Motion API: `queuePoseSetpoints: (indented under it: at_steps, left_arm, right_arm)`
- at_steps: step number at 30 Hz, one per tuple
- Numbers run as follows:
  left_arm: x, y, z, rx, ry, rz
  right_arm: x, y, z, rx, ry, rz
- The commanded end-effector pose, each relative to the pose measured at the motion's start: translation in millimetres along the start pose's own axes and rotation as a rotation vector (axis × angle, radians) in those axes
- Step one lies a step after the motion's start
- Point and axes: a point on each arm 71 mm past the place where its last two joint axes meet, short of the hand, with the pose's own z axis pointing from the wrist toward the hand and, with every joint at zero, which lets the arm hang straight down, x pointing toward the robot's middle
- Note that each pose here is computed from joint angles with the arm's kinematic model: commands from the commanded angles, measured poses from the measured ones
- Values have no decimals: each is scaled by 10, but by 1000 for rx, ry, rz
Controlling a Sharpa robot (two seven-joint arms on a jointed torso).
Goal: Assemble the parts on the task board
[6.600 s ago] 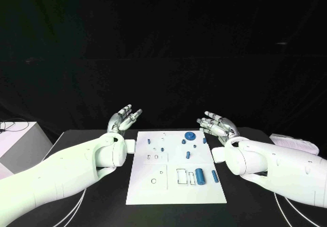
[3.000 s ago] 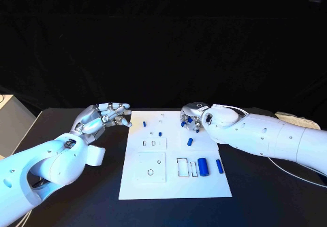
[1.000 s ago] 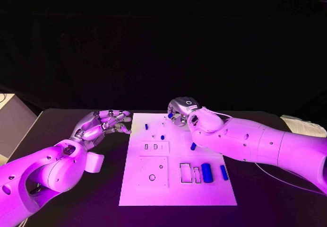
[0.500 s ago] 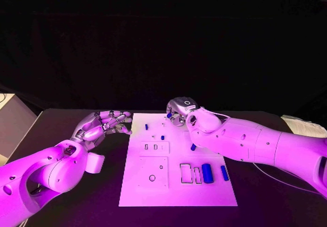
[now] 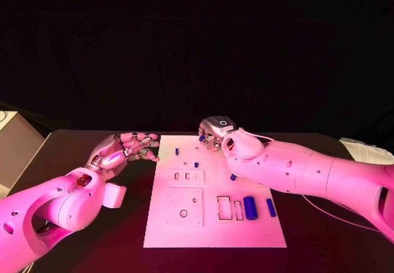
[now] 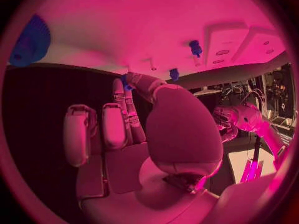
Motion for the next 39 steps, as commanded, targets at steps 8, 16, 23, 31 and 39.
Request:
queuePoseSetpoints:
  at_steps: [8,16,23,31,39]
  left_arm:
    - [41,-17,7,8,30,-1]
    - [45,-20,11,9,31,-1]
    - [46,-19,15,9,32,-2]
    - [47,-20,17,9,32,-1]
    - [44,-22,16,9,31,0]
  right_arm:
    - [10,32,25,-19,6,-19]
    - [28,40,39,-20,18,-25]
    - [52,55,46,-27,39,-28]
    - [59,71,50,-35,41,-23]
    - [60,58,57,-32,39,-21]
